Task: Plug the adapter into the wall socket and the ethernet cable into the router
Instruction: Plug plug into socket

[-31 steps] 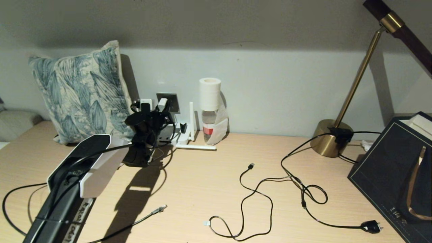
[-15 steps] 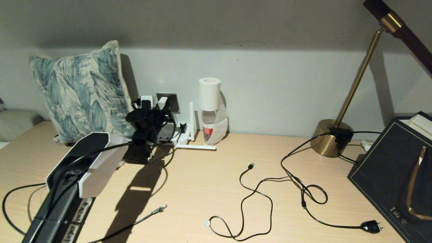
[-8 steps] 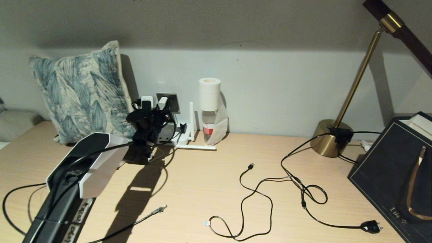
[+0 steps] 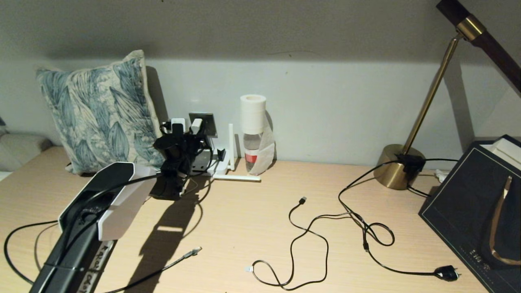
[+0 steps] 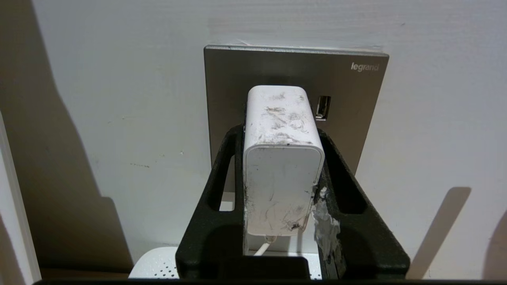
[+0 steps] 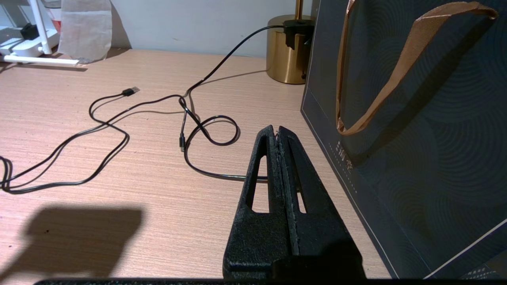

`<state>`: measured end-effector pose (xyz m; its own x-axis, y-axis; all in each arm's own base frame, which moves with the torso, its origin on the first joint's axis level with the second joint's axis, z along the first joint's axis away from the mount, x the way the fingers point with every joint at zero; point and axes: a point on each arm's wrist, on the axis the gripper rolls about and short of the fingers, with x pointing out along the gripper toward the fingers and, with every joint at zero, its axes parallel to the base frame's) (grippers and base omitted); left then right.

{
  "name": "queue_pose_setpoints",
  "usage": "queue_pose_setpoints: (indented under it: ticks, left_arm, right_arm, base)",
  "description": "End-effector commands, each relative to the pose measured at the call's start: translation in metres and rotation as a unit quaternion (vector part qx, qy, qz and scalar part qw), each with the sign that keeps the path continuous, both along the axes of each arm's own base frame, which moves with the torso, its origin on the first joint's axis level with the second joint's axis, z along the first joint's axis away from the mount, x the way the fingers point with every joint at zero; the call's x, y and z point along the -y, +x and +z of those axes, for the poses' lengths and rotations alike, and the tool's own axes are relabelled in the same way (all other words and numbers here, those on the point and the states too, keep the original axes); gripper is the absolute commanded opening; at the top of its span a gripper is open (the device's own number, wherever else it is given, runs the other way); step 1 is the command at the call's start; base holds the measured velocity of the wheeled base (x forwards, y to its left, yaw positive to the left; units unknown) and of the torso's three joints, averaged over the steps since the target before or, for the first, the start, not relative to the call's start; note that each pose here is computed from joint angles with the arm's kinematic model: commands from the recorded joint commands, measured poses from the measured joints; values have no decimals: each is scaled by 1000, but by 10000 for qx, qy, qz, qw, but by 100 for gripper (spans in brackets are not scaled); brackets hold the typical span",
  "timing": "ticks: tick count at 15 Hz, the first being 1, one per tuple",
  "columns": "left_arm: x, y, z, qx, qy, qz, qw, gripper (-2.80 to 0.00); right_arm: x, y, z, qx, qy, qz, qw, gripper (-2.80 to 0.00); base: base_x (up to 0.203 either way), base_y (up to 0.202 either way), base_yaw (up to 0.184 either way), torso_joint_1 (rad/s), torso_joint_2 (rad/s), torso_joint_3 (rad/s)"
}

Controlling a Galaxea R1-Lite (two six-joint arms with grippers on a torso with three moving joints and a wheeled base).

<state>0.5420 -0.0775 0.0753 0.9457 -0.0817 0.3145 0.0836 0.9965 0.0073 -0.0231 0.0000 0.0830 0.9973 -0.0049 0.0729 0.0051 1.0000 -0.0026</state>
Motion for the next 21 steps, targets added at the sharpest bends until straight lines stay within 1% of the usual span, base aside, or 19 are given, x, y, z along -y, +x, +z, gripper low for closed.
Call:
queue_pose_setpoints:
  ticks: [1, 4, 9, 14, 17, 21]
  left_arm:
    - [0, 1, -6, -45, 4, -16, 10000, -280]
    - [4, 0, -3, 13, -17, -81, 10000, -280]
    - [14, -3, 11, 178, -26, -202, 9996, -280]
    - [14, -4, 16, 147, -20, -185, 9997, -280]
    - [14, -5, 25, 86, -13, -178, 9998, -280]
    - [14, -5, 30, -25, 6, -167, 9999, -280]
  right_arm:
    - [0, 2, -7, -127, -1, 1, 9999, -280]
    - [0, 2, -7, -127, -1, 1, 9999, -280]
    - [0, 2, -7, -127, -1, 1, 9999, -280]
    - [0, 2, -7, -127, -1, 1, 9999, -280]
    - [0, 2, -7, -127, -1, 1, 9999, -280]
    - [0, 2, -7, -127, -1, 1, 9999, -280]
  base:
    - [0, 0, 0, 0, 0, 0]
    - [0, 0, 0, 0, 0, 0]
    - [0, 0, 0, 0, 0, 0]
    - [0, 0, 0, 0, 0, 0]
    - [0, 0, 0, 0, 0, 0]
    - [0, 0, 0, 0, 0, 0]
